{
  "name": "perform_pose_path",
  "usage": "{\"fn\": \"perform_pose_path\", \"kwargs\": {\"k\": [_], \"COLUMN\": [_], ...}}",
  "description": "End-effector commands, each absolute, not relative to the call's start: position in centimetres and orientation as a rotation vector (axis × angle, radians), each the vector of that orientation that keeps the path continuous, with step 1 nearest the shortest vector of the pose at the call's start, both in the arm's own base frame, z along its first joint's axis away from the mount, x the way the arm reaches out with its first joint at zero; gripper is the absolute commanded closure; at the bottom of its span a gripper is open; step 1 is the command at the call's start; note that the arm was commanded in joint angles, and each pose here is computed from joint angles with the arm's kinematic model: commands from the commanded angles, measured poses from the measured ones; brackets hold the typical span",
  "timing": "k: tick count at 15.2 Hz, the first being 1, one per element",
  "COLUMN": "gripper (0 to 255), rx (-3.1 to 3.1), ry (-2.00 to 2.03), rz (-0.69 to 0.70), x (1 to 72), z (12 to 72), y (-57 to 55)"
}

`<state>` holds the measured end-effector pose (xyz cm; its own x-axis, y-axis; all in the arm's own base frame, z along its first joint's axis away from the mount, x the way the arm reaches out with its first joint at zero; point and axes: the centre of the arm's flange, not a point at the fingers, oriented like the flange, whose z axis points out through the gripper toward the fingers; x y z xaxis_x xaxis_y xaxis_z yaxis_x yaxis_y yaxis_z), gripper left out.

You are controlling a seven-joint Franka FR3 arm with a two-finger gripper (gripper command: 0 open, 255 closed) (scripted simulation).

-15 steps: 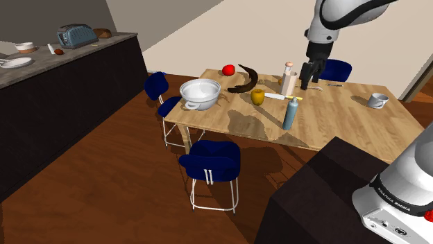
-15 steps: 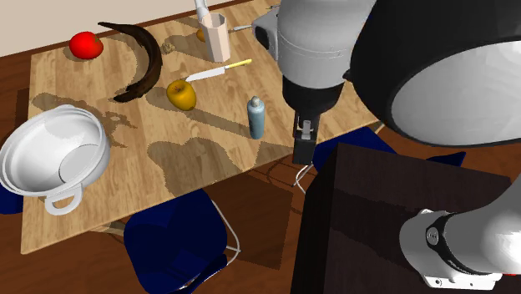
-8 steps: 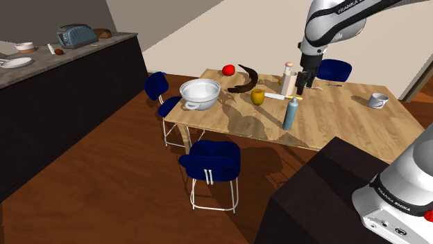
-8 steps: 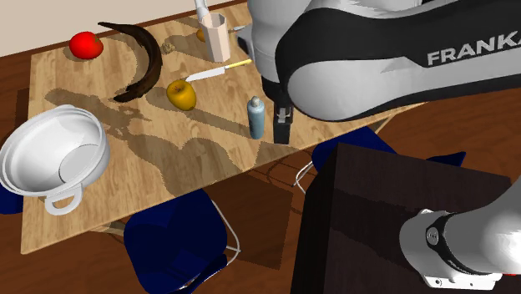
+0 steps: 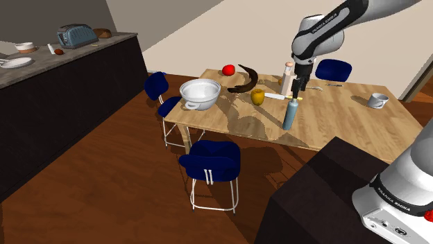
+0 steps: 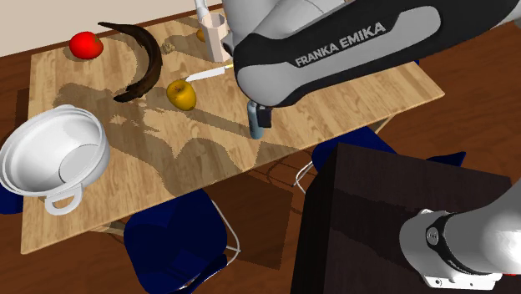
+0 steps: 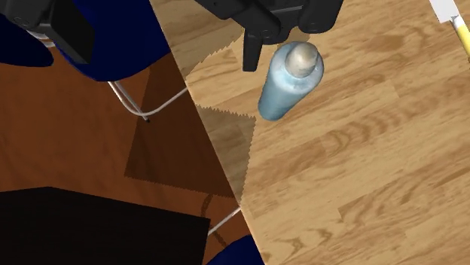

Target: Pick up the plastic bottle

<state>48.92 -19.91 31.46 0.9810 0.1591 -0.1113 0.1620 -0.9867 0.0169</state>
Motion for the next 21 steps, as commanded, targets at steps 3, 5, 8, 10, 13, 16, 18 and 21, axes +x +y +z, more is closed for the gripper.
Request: {"fn": "perform_pose_path", "kwargs": {"k": [3, 5, 8, 10, 13, 16, 18, 21], "gripper": [0, 0, 0, 0, 0, 0, 0, 0], "rx": [3.082, 3.073, 3.059, 3.049, 3.044, 3.044, 3.044, 3.044], "ry": [0.293, 0.312, 0.341, 0.360, 0.369, 0.369, 0.369, 0.369], "rz": [-0.183, -0.189, -0.198, -0.204, -0.207, -0.207, -0.207, -0.207], "x": [51.5, 52.9, 54.9, 56.2, 56.9, 56.9, 56.9, 56.9], "z": [28.4, 26.7, 24.3, 22.7, 21.4, 19.8, 18.7, 17.9], "y": [-22.8, -24.3, -26.6, -28.1, -28.9, -28.9, -28.9, -28.9]}}
